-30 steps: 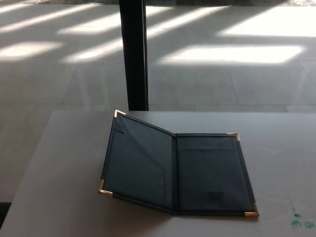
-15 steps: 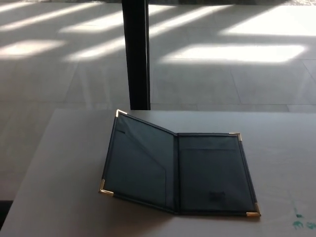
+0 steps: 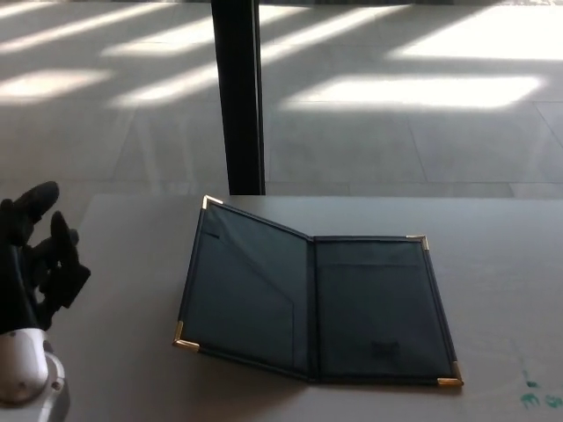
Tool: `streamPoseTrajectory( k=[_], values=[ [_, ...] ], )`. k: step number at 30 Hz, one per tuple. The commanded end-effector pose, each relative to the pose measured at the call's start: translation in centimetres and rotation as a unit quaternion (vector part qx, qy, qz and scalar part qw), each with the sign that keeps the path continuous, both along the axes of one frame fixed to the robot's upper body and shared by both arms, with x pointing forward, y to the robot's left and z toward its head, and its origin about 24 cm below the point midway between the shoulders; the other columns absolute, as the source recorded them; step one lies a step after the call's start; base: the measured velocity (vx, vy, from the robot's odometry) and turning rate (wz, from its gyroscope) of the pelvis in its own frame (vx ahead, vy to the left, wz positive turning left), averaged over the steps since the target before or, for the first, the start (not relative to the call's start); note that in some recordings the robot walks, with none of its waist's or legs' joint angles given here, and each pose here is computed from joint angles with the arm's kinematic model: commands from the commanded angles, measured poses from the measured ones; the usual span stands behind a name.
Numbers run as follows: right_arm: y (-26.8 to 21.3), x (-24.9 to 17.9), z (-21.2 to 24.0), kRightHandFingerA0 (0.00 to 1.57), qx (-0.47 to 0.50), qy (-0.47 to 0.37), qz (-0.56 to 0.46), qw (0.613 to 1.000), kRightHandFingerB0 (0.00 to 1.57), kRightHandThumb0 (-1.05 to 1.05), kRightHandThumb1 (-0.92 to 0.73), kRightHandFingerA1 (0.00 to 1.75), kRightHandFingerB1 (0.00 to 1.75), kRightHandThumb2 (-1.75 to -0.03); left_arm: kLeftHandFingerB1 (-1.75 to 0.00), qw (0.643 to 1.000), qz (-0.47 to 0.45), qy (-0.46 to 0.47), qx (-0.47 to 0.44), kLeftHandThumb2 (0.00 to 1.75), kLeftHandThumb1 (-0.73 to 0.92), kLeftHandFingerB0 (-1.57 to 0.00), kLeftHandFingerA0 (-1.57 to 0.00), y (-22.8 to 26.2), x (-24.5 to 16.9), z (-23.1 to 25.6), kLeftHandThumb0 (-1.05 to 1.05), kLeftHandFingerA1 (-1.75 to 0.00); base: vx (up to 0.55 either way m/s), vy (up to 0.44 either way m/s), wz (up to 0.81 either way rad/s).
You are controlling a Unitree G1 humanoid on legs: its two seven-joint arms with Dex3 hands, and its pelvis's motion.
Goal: The robot uses its left hand to push the cover of the diary kept in the middle of the desk to close it
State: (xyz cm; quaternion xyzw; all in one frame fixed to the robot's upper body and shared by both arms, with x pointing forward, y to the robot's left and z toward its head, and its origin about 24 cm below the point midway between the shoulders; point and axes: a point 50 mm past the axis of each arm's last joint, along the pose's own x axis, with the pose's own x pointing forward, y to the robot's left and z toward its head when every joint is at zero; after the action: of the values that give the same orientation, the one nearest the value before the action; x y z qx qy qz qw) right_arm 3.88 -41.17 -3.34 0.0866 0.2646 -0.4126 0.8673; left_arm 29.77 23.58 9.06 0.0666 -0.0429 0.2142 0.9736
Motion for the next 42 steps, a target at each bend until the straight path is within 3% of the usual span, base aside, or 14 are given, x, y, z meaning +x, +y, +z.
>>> streamPoseTrajectory(
  k=[1, 7, 9, 10, 11, 23, 26, 31, 32, 34, 38, 39, 41, 42],
  values=[
    [-0.6, 0.0, 0.6, 0.61, -0.008, -0.002, 0.0, 1.0, 0.61, -0.96, -0.92, 0.97, 0.74, -0.69, -0.48, 0.999, -0.013, 0.041, 0.004, 0.74, 0.92, -0.37, -0.49, 0.1, -0.3, -0.8, -0.85, -0.53, 0.0, 0.0, 0.0],
    [-0.7, 0.1, 0.6, 0.63, 0.001, -0.014, -0.008, 1.0, 0.62, -0.96, -0.92, 0.98, 0.74, -0.67, -0.48, 0.997, 0.016, 0.078, 0.012, 0.79, 0.92, -0.38, -0.48, 1.4, -0.2, -0.6, -0.87, -0.52, 0.0, 0.0, 0.0],
    [-0.6, 0.3, 0.7, 0.69, -0.002, -0.009, -0.009, 1.0, 0.63, -0.98, -0.69, 0.98, 0.77, -1.01, -0.57, 0.996, 0.018, 0.082, -0.001, 1.12, 0.78, -0.39, -0.45, 1.3, -0.5, -0.7, -0.86, -0.6, 0.0, 0.0, 0.0],
    [-0.7, 0.3, 0.6, 0.66, -0.003, -0.005, -0.008, 1.0, 0.62, -0.87, -0.69, 0.94, 0.77, -1.21, -0.49, 0.996, 0.007, 0.085, -0.026, 0.79, 0.92, -0.33, -0.42, 1.1, -0.6, -0.8, -0.93, -0.54, 0.0, 0.0, 0.0],
    [-0.7, 0.3, 0.6, 0.62, -0.003, -0.004, -0.007, 1.0, 0.61, -0.98, -0.92, 0.99, 0.75, -0.71, -0.5, 0.993, -0.001, 0.097, -0.061, 0.77, 0.92, -0.33, -0.42, 0.6, -0.8, -1.0, -0.94, -0.56, 0.0, 0.0, 0.0],
    [-1.3, 1.1, 1.3, 0.64, -0.005, -0.015, -0.007, 1.0, 0.62, -0.96, -0.92, 0.98, 0.71, -0.68, -0.5, 0.928, -0.104, 0.206, -0.291, 0.85, 0.92, -0.33, -0.46, -10.2, -2.7, -2.7, -0.89, -0.57, 0.0, 0.0, 0.0],
    [-1.3, 1.2, 1.6, 0.69, -0.011, -0.016, -0.012, 1.0, 0.62, -0.97, -0.69, 0.94, 0.74, -1.04, -0.48, 0.918, -0.123, 0.224, -0.304, 0.85, 0.92, -0.29, -0.43, -12.3, -3.0, -2.9, -0.91, -0.56, 0.0, 0.0, 0.0],
    [-1.3, 1.6, 1.6, 0.59, -0.011, -0.021, -0.007, 1.0, 0.61, -0.95, -0.92, 0.95, 0.72, -0.69, -0.48, 0.901, -0.133, 0.247, -0.332, 0.85, 0.92, -0.27, -0.38, -13.8, -3.2, -3.4, -0.9, -0.56, 0.0, 0.0, 0.0],
    [-1.3, 1.7, 1.6, 0.66, -0.015, -0.019, -0.003, 1.0, 0.6, -0.85, -0.7, 0.92, 0.75, -1.22, -0.47, 0.896, -0.131, 0.255, -0.339, 0.83, 0.92, -0.2, -0.34, -13.9, -3.4, -3.7, -0.9, -0.56, 0.0, 0.0, 0.0],
    [-1.3, 1.7, 1.5, 0.61, -0.01, -0.023, -0.001, 1.0, 0.58, -0.97, -0.92, 0.96, 0.71, -0.7, -0.46, 0.889, -0.128, 0.271, -0.347, 0.85, 0.92, -0.2, -0.33, -14.0, -3.7, -4.2, -0.88, -0.55, 0.0, 0.0, 0.0],
    [-1.0, 1.8, 1.5, 0.58, -0.012, -0.026, 0.006, 1.0, 0.55, -0.96, -0.92, 1.01, 0.73, -0.71, -0.47, 0.886, -0.116, 0.282, -0.349, 0.85, 0.92, -0.2, -0.32, -13.5, -4.3, -5.0, -0.86, -0.56, 0.0, 0.0, 0.0],
    [-0.9, 1.8, 1.5, 0.66, -0.012, -0.024, -0.001, 1.0, 0.61, -0.86, -0.68, 0.93, 0.75, -1.21, -0.47, 0.886, -0.114, 0.285, -0.349, 0.86, 0.92, -0.19, -0.31, -13.3, -4.4, -5.2, -0.86, -0.56, 0.0, 0.0, 0.0],
    [-0.9, 1.6, 1.3, 0.65, -0.009, -0.018, -0.009, 1.0, 0.62, -0.97, -0.92, 0.99, 0.73, -0.69, -0.47, 0.886, -0.106, 0.289, -0.347, 0.85, 0.92, -0.2, -0.33, -12.9, -4.4, -5.3, -0.88, -0.56, 0.0, 0.0, 0.0],
    [-0.9, 1.5, 1.3, 0.64, -0.008, -0.021, -0.011, 1.0, 0.61, -0.84, -0.69, 0.92, 0.75, -1.21, -0.48, 0.893, -0.097, 0.282, -0.337, 0.82, 0.92, -0.23, -0.37, -12.2, -4.2, -5.2, -0.92, -0.56, 0.0, 0.0, 0.0]
  ],
)
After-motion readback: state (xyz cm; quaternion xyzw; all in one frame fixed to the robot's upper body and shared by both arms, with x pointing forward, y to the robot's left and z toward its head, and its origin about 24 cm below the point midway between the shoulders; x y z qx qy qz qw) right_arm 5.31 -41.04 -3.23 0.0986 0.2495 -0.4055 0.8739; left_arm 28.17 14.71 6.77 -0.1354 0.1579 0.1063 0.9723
